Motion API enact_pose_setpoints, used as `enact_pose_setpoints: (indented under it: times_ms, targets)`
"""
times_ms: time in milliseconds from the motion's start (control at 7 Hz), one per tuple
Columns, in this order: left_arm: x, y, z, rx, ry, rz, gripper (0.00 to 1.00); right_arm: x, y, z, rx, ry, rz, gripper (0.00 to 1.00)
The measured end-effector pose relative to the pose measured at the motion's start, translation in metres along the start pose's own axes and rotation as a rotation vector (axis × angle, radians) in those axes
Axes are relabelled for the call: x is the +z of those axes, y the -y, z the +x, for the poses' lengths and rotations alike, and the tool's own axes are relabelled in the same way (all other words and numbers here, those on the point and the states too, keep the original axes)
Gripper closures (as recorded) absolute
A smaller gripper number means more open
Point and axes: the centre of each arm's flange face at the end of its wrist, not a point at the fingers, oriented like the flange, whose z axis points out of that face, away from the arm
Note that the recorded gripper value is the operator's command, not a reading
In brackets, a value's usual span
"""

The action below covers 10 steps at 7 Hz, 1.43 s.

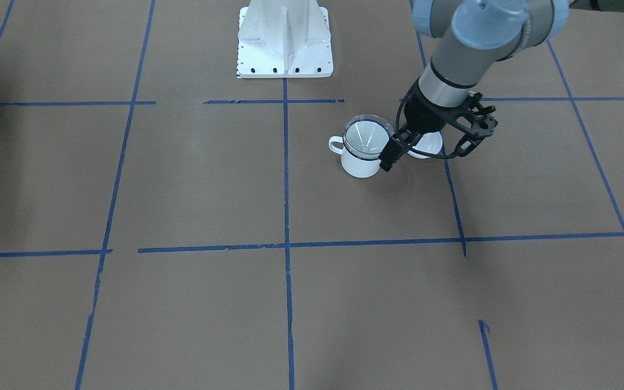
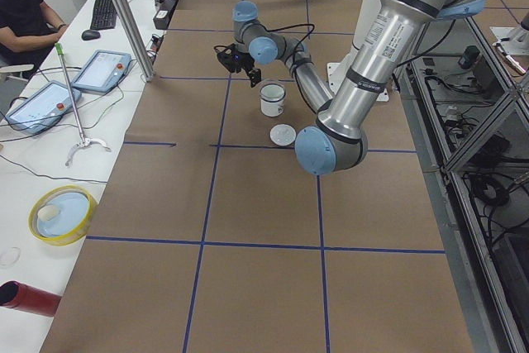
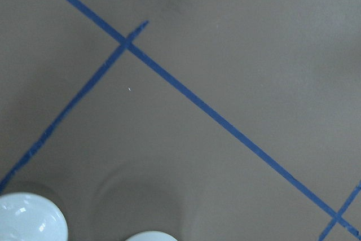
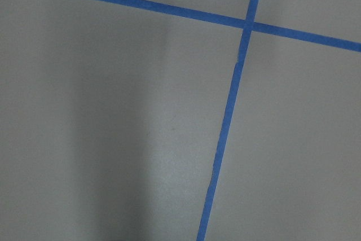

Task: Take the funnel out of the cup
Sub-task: 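Move the left gripper over the glass funnel in the white mug, then lower the left gripper and close it on the funnel's rim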

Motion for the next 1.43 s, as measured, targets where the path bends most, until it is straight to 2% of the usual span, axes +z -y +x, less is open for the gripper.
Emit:
enact_pose_setpoints:
  times_ms: [286,571,857,1000,1143,1429]
  targets:
    - [0.032,-0.040,0.010,-0.053,0.036,0.005,0.06,0.000,0.000,0.000,0.000,0.000,0.000,0.00]
    - [0.049,-0.057,0.007,-0.068,0.061,0.013,0.11,0.000,0.000,0.000,0.001,0.000,0.000,0.00]
    - [0.067,-0.063,0.003,-0.066,0.081,0.045,0.35,0.000,0.000,0.000,0.001,0.000,0.000,0.00]
    - [0.074,-0.064,0.002,-0.064,0.089,0.053,0.58,0.000,0.000,0.000,0.001,0.000,0.000,0.00]
    - [0.076,-0.065,0.001,-0.064,0.093,0.056,1.00,0.000,0.000,0.000,0.001,0.000,0.000,0.00]
    - [0.074,-0.067,0.002,-0.062,0.090,0.055,1.00,0.000,0.000,0.000,0.001,0.000,0.000,0.00]
